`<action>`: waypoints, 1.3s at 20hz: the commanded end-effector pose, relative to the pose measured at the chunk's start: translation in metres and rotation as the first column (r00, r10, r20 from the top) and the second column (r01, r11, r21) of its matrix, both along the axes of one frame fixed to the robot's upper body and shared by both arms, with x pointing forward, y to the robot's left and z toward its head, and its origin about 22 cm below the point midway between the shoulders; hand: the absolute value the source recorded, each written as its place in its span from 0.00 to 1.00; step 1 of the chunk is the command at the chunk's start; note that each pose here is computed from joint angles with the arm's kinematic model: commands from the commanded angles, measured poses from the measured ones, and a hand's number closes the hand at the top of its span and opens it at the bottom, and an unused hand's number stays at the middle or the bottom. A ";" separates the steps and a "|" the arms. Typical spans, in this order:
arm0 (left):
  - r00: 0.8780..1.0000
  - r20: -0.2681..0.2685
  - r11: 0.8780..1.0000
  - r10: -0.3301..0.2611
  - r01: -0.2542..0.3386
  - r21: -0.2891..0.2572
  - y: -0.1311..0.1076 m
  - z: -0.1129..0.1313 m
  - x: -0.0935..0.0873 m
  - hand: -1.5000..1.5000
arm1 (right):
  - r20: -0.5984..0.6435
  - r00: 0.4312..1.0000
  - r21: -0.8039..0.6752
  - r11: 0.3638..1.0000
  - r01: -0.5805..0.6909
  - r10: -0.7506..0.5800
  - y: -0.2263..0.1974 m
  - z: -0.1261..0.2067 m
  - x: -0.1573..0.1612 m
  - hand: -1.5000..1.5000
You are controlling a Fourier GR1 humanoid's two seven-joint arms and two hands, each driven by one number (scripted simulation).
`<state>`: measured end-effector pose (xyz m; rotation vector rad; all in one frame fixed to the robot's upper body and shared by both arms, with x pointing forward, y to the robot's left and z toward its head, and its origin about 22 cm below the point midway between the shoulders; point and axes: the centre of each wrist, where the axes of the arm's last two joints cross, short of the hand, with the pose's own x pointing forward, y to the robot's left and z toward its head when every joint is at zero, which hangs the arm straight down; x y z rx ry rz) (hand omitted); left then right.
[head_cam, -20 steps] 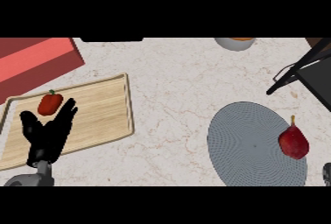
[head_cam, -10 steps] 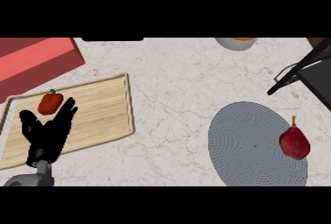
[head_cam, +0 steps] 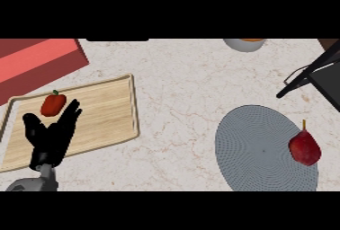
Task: Pick the cupcake from the placemat and place it in the tiered shelf
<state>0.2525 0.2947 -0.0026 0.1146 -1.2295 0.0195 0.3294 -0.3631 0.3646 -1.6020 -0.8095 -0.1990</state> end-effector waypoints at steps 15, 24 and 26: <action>0.995 -0.099 1.000 0.006 -0.007 -0.007 0.000 -0.024 -0.016 0.50 | 0.003 1.000 -0.018 1.000 -0.009 0.009 -0.049 -0.018 0.001 1.00; 0.994 -0.109 0.999 0.016 -0.019 -0.026 -0.008 -0.025 -0.006 0.50 | 0.169 0.985 0.041 0.998 0.042 -0.048 -0.042 -0.015 -0.005 1.00; 0.995 -0.100 1.000 0.009 -0.010 -0.008 -0.003 -0.022 -0.006 0.50 | 0.226 0.970 0.037 0.996 0.079 -0.085 -0.054 -0.019 -0.009 0.00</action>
